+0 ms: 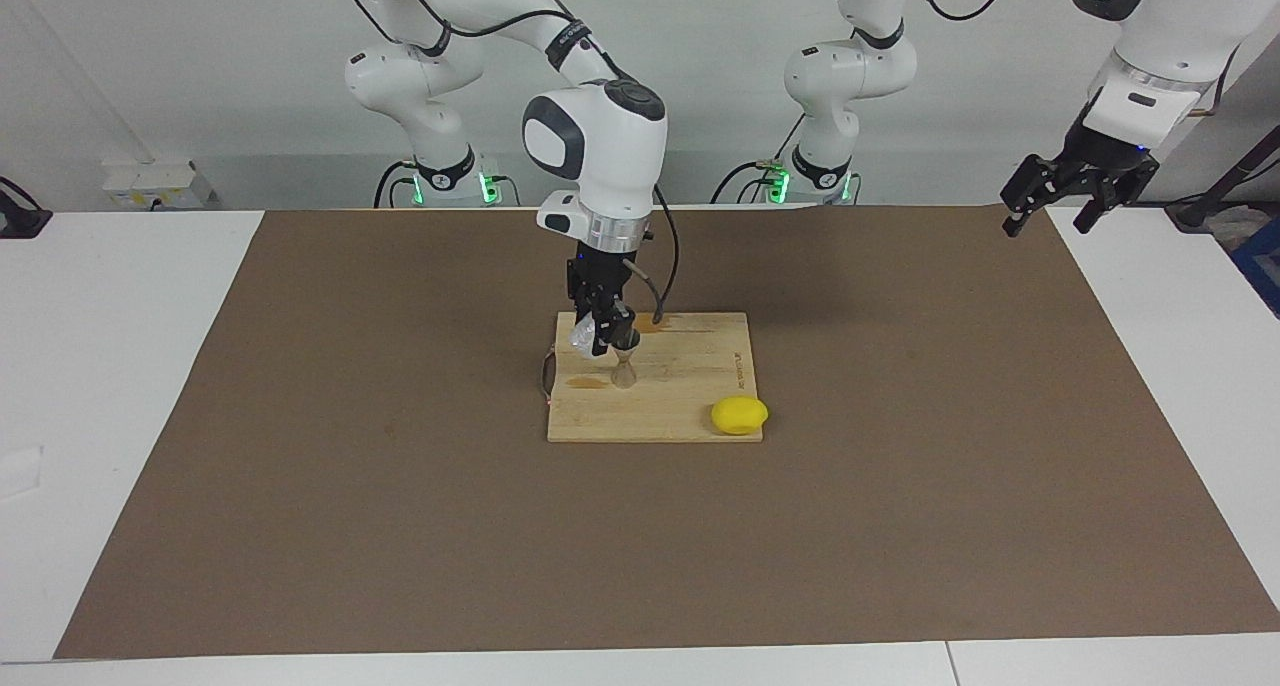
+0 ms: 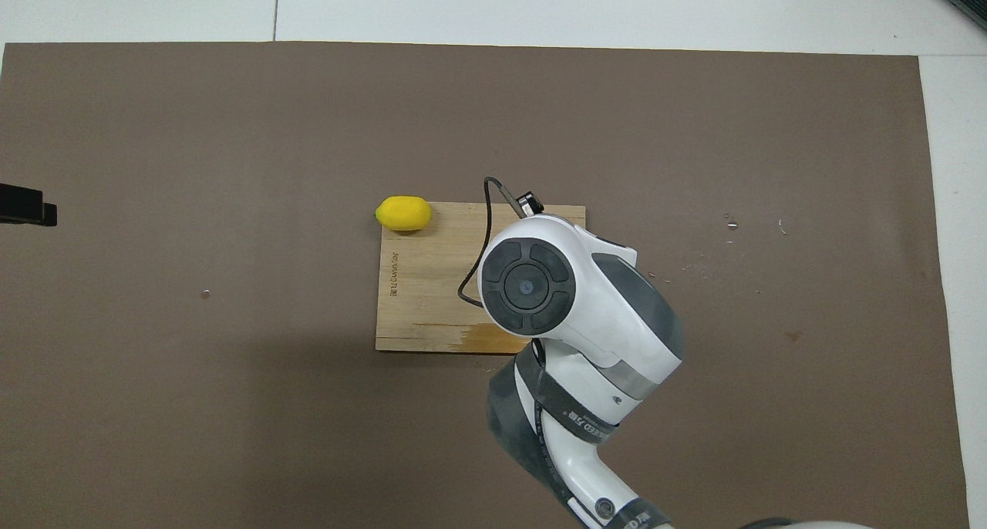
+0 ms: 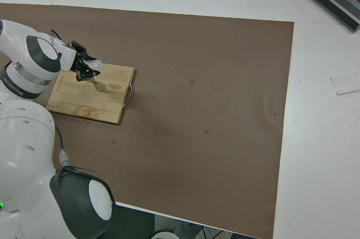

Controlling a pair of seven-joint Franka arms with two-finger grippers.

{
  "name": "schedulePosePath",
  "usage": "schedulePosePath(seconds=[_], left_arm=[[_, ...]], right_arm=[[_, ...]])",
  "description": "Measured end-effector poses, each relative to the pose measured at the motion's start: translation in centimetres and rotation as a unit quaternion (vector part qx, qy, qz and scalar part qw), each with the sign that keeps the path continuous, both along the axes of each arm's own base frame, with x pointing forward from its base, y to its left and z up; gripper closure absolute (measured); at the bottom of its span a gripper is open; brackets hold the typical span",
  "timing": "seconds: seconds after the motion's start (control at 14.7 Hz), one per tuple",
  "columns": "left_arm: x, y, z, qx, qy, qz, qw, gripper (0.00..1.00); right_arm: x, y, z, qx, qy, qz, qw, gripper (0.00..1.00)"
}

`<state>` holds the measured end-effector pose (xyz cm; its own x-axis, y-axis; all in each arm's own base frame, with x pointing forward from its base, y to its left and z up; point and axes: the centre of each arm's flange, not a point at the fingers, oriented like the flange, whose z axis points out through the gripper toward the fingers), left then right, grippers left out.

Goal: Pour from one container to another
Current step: 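Tilt the clear glass with the right gripper to pour into the cup, then carry the clear glass back beside the board with the right gripper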

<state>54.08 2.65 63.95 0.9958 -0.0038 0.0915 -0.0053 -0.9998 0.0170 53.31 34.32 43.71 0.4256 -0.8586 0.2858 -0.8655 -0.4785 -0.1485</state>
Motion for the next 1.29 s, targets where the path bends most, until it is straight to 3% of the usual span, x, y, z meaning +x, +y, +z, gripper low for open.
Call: schedulePosePath(seconds=[0.47,0.75,1.02,1.29], left_arm=[[0.1,0.2,0.0,0.001,-0.001,0.001,1.000,0.00],[0.1,0.4,0.0,0.001,-0.002,0.003,1.000,0.00],[0.1,0.9,0.1,0.001,-0.006,0.008,1.000,0.00],[0.1,1.1,0.1,0.001,-0.006,0.010,1.000,0.00]], right_arm=[[1.4,-1.9,0.5,0.066,0.034,-0.059,0.995,0.50],[2.6,-4.0,0.0,0.109,0.063,-0.107,0.986,0.50],[4.3,-7.6,-1.1,0.174,0.110,-0.157,0.966,0.50],[6.1,-15.2,-4.1,0.263,0.161,-0.207,0.929,0.50]])
